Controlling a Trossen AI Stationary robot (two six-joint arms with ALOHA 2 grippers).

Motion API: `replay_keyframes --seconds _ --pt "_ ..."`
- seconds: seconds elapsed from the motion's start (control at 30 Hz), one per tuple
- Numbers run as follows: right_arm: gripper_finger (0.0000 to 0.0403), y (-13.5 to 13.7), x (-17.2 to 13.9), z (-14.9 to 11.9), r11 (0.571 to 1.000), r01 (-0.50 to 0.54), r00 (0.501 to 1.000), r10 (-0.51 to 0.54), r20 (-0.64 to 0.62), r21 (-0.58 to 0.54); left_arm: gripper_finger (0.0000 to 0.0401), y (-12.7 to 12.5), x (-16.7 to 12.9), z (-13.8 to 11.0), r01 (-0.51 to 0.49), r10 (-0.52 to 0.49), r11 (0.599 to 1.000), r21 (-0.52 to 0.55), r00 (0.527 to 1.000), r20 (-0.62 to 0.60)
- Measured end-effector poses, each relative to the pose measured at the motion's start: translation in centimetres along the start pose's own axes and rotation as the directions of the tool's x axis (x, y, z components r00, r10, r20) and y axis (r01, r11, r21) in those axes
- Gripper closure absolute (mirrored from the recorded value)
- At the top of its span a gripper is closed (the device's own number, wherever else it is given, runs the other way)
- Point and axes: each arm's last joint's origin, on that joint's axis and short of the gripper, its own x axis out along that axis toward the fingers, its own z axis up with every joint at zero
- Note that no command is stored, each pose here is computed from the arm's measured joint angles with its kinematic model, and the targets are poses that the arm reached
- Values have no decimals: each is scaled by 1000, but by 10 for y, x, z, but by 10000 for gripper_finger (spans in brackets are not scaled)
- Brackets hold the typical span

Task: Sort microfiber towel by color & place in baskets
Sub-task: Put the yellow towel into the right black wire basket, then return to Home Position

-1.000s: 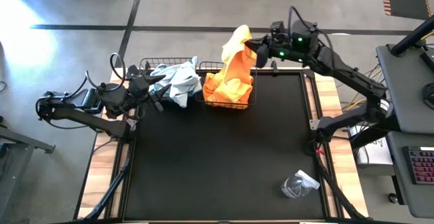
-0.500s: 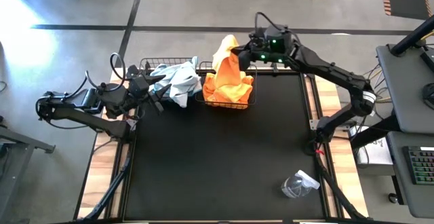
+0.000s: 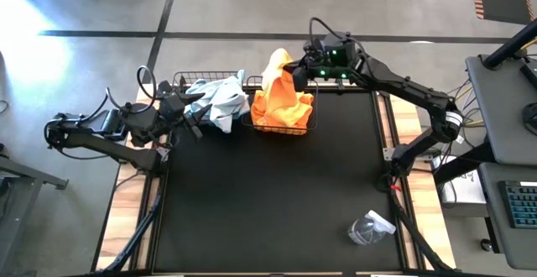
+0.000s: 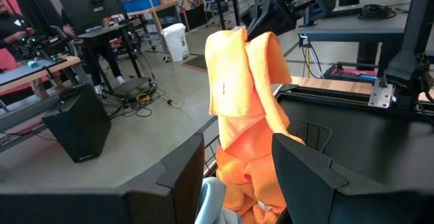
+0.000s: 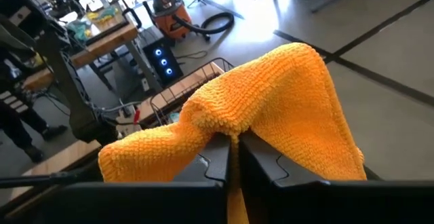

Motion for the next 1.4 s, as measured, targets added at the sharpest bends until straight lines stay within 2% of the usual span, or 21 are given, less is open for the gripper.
replay_keyframes --seconds 0.23,0.5,0.67,0.9,1.07,1.27,1.4 --pt "341 -1 0 -2 998 5 1000 -6 -18 -65 243 0 0 0 0 0 1000 0 1000 0" --pt "272 -1 1 -2 998 8 1000 -9 -17 -67 243 0 0 0 0 0 1000 0 1000 0" --pt "247 -1 1 -3 998 11 1000 -13 -29 -65 243 0 0 0 0 0 1000 0 1000 0" --pt "244 -3 0 -9 999 24 996 -28 -86 -49 243 0 0 2 0 0 1000 -17 1000 16" --pt "257 -3 -3 -14 999 45 988 -43 -150 12 243 3 -2 7 0 2 1000 -27 999 54" --pt "271 3 -13 -14 999 40 986 -34 -165 33 243 8 -8 8 -3 3 1000 -7 997 74" --pt "272 11 -24 -10 999 18 990 -13 -138 30 243 15 -14 18 -4 3 1000 7 996 91"
